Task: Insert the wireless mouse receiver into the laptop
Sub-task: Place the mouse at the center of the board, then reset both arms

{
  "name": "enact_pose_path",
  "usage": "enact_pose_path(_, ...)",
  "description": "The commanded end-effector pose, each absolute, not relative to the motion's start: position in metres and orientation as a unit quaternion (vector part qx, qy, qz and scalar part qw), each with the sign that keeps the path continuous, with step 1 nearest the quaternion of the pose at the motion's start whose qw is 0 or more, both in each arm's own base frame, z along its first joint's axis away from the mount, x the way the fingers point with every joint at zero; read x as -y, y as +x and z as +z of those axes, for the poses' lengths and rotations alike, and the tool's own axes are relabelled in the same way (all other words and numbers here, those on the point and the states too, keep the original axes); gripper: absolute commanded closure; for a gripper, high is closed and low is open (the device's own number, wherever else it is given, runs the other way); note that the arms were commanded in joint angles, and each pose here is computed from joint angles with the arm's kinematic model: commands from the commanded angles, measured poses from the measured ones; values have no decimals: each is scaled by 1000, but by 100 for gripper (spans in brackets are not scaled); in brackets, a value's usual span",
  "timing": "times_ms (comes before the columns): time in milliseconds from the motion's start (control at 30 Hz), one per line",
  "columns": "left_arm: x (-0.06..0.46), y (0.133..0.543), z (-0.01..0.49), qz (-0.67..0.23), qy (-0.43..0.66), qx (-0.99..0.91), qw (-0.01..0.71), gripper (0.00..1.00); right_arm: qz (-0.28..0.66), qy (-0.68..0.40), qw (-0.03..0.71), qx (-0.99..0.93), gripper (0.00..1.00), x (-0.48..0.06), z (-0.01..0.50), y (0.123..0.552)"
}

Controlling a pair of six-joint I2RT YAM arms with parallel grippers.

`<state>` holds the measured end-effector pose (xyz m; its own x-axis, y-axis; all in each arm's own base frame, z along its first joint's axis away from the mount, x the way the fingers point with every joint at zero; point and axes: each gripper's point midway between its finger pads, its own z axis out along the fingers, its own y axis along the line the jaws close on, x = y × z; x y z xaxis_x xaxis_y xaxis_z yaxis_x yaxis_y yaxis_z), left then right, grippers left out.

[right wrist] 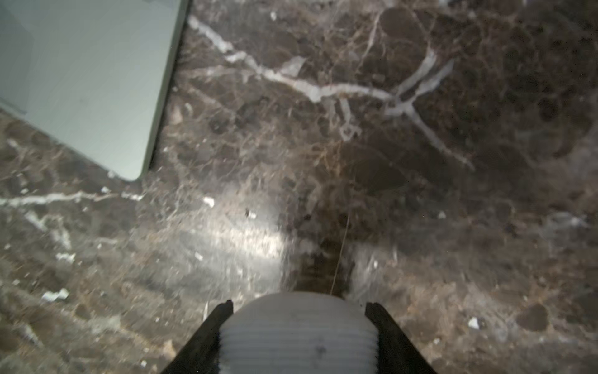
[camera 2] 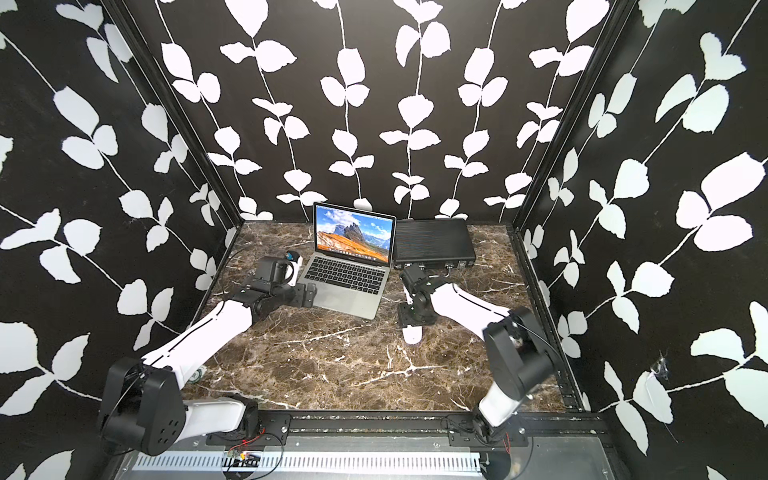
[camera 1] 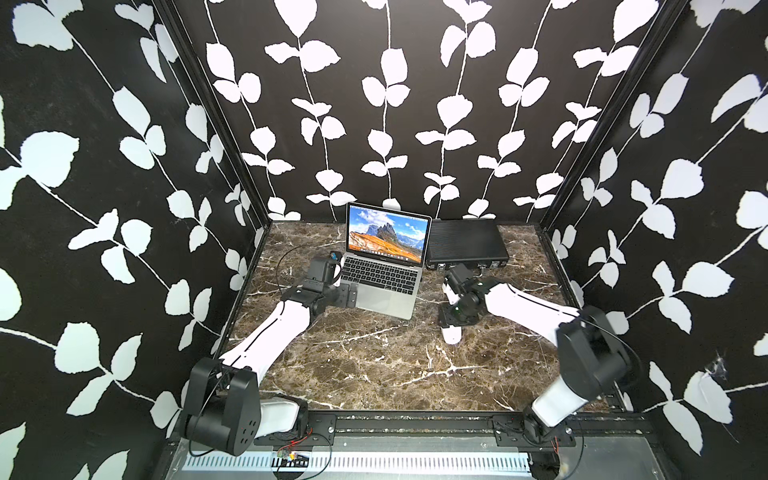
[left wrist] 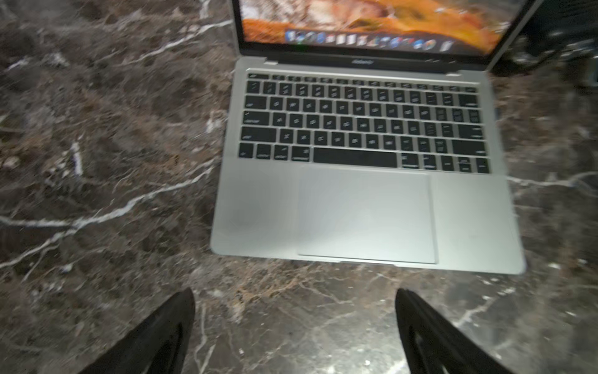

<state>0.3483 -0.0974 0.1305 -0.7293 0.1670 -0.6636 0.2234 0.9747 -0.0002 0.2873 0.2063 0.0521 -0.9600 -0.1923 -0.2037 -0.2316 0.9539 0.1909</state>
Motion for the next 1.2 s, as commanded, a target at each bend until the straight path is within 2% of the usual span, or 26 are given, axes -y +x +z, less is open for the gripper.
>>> enact_pose_path(0,80,357,129,-7,81,-926,368,1,65,-106,109,-986,52,-205,48,306)
enact_pose_path(200,69,361,128,21,85,-924,372,1,59,-107,94,-988,31,-210,34,313)
enact_pose_path(300,67,360,126,23,89,-924,371,1,59,-107,99,-988,22,-209,40,314)
enact_pose_path(367,62,359,126,28,82,-925,371,1,57,-105,112,-987,12,-202,51,316)
enact_pose_path(467,55,356,127,32,76,-924,374,1,75,-92,129,-985,10,-187,76,318)
enact_pose_path(600,35,354,134,78,72,-902,420,1,76,-91,221,-968,8,-130,125,317)
enact_pose_path(700,20,357,131,82,53,-883,458,1,0,-102,343,-934,1,-75,150,333)
enact_pose_path(767,19,362,126,76,62,-876,472,1,-20,-54,410,-910,1,-44,156,344)
enact_pose_path(867,18,375,119,71,59,-863,497,1,-70,-40,516,-853,0,-19,163,361)
enact_pose_path(933,19,383,112,66,60,-861,501,1,-88,-15,533,-841,0,2,159,369)
enact_pose_path(1167,26,393,107,44,65,-855,513,1,-59,-5,541,-839,1,9,141,386)
